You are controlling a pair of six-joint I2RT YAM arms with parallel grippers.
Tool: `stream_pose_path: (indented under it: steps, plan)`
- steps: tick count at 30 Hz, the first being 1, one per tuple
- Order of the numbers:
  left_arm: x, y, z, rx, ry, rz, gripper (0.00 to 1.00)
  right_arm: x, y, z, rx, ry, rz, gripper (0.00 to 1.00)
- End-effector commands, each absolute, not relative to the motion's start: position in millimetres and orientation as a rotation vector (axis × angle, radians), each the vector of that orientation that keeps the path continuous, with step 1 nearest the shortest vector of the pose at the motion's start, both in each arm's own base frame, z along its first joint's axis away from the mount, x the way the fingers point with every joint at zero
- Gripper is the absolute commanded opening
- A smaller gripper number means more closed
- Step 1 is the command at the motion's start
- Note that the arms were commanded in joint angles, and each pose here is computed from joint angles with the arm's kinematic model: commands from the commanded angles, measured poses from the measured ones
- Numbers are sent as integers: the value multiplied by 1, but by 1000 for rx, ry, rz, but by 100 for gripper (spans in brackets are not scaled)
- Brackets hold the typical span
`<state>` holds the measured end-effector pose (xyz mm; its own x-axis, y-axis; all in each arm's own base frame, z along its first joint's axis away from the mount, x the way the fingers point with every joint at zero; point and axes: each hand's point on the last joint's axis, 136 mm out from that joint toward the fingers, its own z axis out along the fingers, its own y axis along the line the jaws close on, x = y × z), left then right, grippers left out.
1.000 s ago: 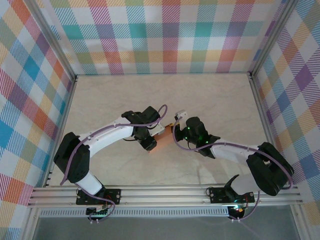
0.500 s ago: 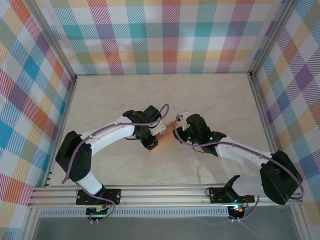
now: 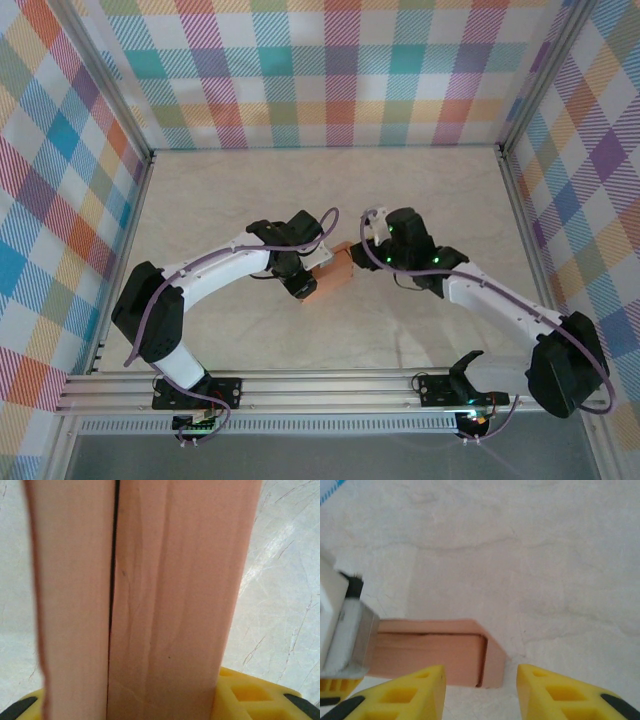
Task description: Fold the paper box
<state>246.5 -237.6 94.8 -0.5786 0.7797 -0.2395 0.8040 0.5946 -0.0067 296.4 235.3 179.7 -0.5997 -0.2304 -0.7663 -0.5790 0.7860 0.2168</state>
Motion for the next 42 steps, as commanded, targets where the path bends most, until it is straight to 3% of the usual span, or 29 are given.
stream_pose_path:
  steps: [1,5,12,25,35,42]
  plan:
    - [242,-225,66,1371,2683,-108,43,288,241,175,-801,2226,685,33]
    - [240,-226,64,1381,2689,-116,43,284,240,177,-1026,2169,742,29]
    - [239,-228,61,1393,2697,-132,43,281,245,162,-1316,2116,791,33]
    - [238,-228,57,1410,2701,-137,43,306,252,152,-1355,2126,779,24]
    - [237,-228,57,1415,2703,-140,43,312,244,166,-1337,2056,774,41]
    - [236,-229,56,1419,2707,-153,43,313,246,158,-1379,2074,806,44]
